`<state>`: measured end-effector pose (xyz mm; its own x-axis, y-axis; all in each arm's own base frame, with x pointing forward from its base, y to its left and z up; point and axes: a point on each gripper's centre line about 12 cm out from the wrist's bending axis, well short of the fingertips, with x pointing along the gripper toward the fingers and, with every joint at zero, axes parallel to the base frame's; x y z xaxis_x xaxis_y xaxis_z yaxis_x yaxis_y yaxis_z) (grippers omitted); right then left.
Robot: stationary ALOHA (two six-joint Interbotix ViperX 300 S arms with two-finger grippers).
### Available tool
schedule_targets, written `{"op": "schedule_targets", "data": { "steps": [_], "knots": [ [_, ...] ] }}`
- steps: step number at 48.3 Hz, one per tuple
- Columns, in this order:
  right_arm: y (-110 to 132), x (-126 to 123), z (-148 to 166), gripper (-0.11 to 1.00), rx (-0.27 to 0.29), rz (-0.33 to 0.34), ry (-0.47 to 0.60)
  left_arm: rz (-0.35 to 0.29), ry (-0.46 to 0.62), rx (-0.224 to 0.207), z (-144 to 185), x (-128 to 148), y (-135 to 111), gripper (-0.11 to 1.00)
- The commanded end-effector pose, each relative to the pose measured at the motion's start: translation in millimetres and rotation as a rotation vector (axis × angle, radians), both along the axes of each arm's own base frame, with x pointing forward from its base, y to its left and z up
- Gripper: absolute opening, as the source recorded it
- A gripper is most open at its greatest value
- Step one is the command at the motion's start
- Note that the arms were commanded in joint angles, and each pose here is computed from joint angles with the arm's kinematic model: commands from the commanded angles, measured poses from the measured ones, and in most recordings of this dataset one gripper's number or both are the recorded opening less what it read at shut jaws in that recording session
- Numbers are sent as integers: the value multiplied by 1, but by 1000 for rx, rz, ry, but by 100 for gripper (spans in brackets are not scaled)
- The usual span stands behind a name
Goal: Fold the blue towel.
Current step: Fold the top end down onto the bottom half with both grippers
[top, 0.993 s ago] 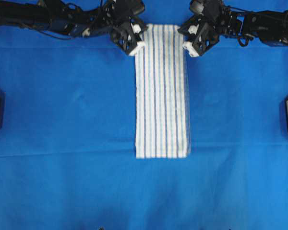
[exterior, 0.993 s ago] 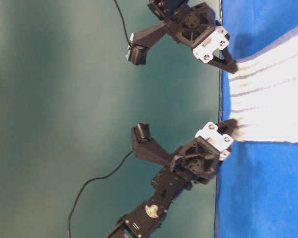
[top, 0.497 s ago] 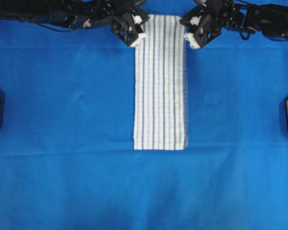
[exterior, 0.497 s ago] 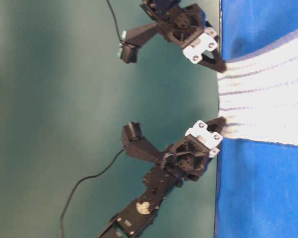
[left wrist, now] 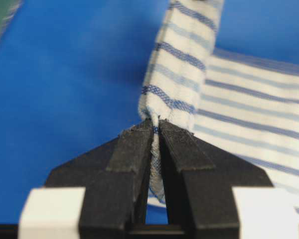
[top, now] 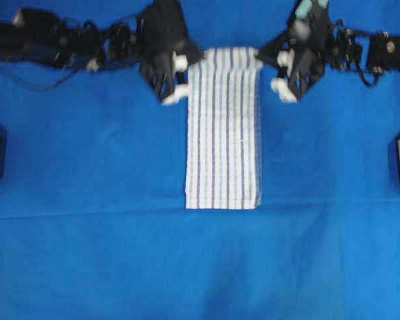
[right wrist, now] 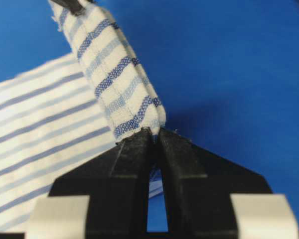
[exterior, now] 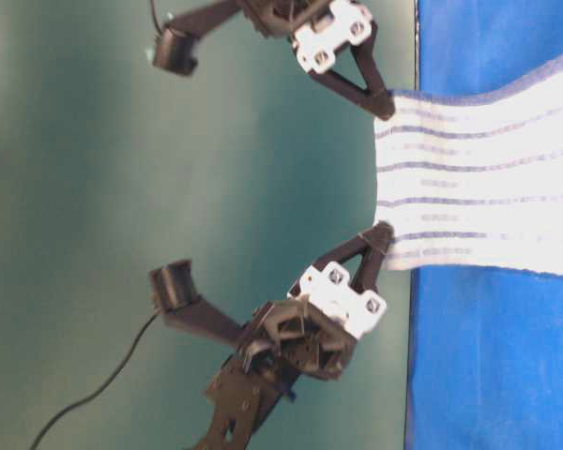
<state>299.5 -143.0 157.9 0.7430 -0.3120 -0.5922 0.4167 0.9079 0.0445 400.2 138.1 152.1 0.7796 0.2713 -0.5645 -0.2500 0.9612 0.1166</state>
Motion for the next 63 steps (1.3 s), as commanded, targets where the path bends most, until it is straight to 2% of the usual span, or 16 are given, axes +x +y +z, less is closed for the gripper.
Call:
{"op": "schedule_targets", "data": {
  "steps": [1,22,36,45,56,63],
  "knots": [
    [17,-2,11,7,-2,32,-18,-36,-43,13,15,-1,-17,2],
    [107,2,-4,7,94,227,47,-265,-13,-24,1,1,-119,2],
    [149,6,-13,7,156,308,80,-376,18,-36,-11,-2,-165,2],
    [163,9,-28,7,186,327,124,-385,57,-51,-28,-1,-173,2],
    [166,13,-37,7,204,317,147,-351,71,-97,-35,-3,-172,2],
    [166,14,-36,7,203,319,146,-353,71,-99,-35,-3,-174,2]
  ]
}}
